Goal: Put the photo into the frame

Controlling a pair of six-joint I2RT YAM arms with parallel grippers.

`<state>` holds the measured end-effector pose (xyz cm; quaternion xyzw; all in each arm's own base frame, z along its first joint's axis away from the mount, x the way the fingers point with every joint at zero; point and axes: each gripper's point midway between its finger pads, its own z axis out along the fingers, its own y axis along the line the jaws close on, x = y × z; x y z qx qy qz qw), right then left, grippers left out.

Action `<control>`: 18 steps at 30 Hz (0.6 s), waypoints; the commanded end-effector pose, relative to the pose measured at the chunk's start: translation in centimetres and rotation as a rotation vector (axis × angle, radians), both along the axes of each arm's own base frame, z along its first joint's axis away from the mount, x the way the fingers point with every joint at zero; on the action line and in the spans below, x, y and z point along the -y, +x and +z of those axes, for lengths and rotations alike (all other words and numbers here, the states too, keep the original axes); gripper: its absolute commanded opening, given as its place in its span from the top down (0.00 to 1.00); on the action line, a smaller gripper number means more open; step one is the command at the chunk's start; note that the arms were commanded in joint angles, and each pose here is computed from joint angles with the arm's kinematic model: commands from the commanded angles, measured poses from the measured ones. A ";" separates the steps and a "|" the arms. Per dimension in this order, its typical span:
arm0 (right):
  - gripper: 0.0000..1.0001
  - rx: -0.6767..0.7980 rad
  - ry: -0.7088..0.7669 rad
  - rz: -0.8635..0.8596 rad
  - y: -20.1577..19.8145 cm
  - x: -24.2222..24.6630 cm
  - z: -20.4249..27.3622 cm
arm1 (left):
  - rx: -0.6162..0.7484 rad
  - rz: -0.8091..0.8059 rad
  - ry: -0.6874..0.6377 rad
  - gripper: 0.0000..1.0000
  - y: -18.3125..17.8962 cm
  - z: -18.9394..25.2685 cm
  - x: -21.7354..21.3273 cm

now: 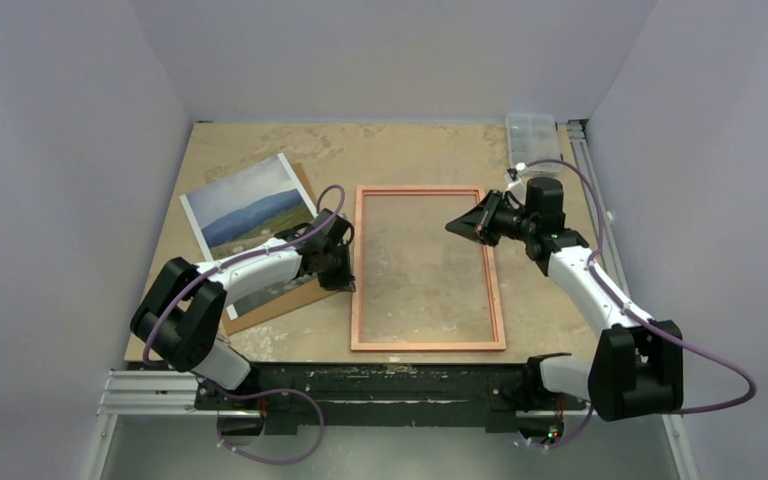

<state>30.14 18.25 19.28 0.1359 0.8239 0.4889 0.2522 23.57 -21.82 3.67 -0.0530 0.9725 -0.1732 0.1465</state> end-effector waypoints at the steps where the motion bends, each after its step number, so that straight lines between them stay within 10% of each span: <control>1: 1.00 0.017 -0.029 0.059 0.1 -0.3 -0.3 | -0.035 0.013 0.104 0.97 -0.5 -2.2 -1.8; 18: 1.00 0.037 0.002 0.126 0.8 -0.9 -0.3 | -0.042 0.008 0.107 0.98 -0.6 -2.4 -1.8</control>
